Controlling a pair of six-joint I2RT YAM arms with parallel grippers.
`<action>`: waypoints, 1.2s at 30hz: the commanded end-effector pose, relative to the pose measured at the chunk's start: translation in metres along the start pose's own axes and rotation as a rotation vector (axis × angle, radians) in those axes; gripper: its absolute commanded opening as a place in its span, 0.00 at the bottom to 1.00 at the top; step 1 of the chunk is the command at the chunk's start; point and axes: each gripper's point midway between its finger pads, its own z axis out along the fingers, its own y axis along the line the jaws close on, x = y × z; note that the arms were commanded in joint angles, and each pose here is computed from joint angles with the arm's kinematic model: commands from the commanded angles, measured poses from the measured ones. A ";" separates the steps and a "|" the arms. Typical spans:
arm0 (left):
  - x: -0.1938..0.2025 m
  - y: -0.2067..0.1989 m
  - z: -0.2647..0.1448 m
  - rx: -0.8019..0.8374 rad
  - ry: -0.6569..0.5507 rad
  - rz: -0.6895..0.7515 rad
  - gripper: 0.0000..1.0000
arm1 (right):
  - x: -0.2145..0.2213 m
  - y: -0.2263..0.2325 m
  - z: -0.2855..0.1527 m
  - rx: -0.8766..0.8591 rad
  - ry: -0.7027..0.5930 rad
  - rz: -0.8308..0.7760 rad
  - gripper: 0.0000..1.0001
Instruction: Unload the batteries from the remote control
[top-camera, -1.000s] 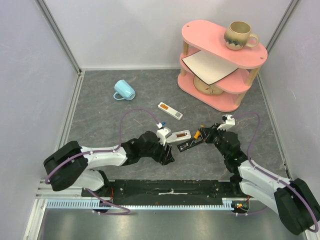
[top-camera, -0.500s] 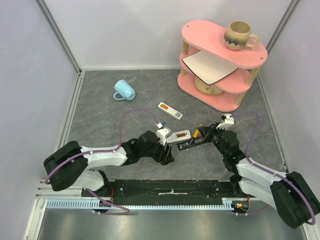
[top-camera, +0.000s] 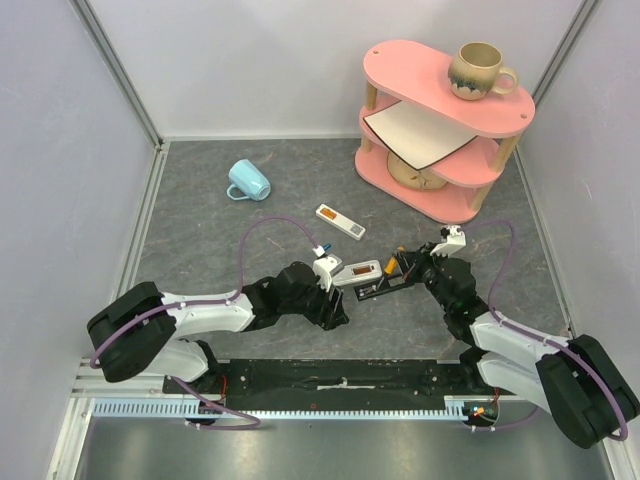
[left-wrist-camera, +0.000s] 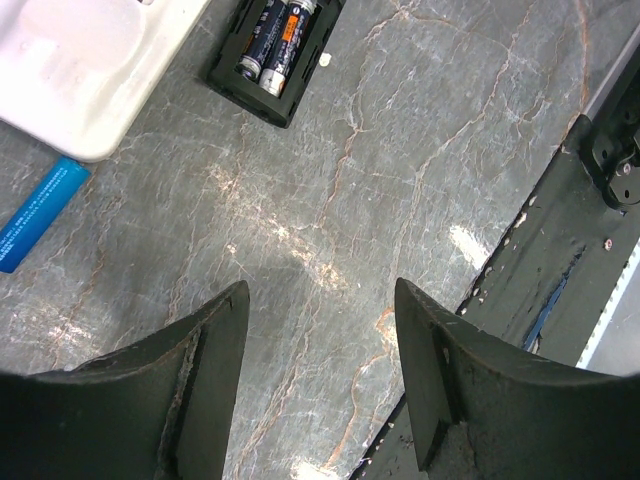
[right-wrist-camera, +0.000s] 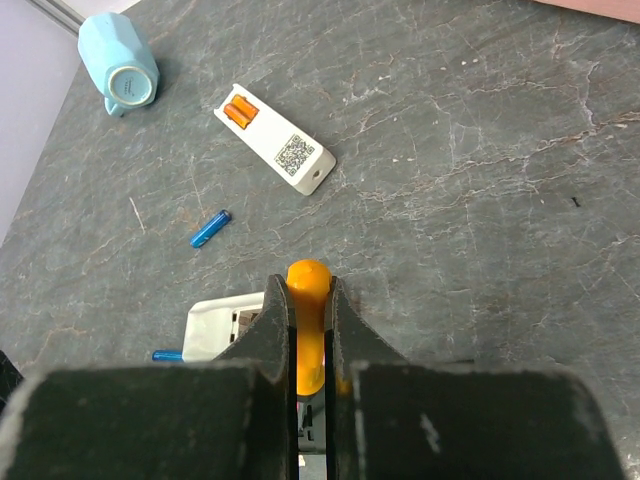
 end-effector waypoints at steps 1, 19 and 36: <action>-0.005 -0.005 -0.001 0.030 -0.023 -0.008 0.66 | -0.015 0.012 0.005 -0.043 -0.045 0.000 0.00; 0.000 -0.001 0.001 0.019 -0.022 -0.015 0.65 | -0.018 0.048 0.008 -0.171 -0.052 0.079 0.00; 0.001 0.004 -0.005 0.005 -0.038 -0.018 0.65 | 0.017 0.091 0.019 -0.227 0.039 0.033 0.00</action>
